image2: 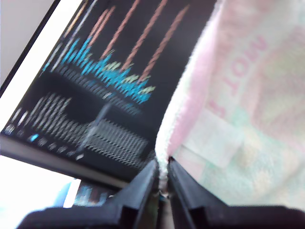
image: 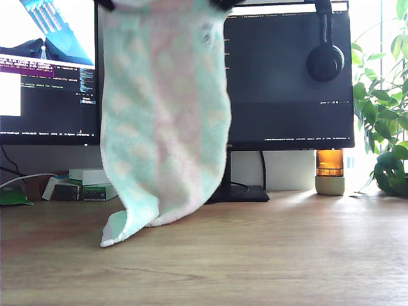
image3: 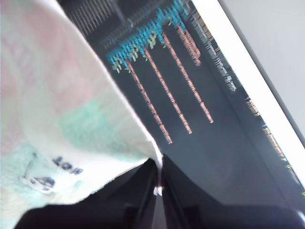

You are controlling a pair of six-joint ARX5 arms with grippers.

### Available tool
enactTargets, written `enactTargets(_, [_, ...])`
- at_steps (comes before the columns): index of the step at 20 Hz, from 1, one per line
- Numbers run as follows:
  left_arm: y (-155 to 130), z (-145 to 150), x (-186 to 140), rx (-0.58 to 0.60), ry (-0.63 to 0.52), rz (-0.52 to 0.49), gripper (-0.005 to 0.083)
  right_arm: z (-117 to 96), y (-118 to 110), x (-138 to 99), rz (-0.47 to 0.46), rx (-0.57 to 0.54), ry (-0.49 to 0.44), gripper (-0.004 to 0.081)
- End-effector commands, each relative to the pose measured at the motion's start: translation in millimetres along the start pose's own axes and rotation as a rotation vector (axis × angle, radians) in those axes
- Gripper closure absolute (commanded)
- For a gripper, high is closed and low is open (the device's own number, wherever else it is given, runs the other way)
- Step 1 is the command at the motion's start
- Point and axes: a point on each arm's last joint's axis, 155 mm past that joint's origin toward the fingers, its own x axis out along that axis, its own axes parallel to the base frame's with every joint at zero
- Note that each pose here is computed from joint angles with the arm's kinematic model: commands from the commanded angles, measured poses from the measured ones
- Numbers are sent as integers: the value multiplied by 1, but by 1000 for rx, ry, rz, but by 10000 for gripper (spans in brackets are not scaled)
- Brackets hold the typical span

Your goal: Fold the tea towel to a neat square and place it to the right

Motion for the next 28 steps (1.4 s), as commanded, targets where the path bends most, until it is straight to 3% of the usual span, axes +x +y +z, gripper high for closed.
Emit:
enactTargets(1, [18,7,1,37,-39,70,795,24,-51,-7,-125,56,-63,780])
enactTargets(7, [72,39,-21,37,-133,211,795,48,-107,-23,-244,109,-105,780])
enactTargets(10, [85,50,-32,37,-157,228,795,49,-111,-25,-244,110,-102,780])
enactTargets(12, [73,49,-33,34,-143,159,795,42,-105,-24,-226,99,-68,780])
enactTargets(16, [18,22,-28,-97,-54,-83,795,18,-67,-18,-80,46,34,780])
enactTargets(19, [-26,-1,-35,-135,39,-268,795,-1,-24,-19,98,49,94,780])
enactTargets(23, [-53,-22,-45,-192,143,-373,794,-13,22,-30,305,91,133,780])
enactTargets(28, [-100,-40,-74,-310,260,-584,795,-49,71,-60,522,134,297,780])
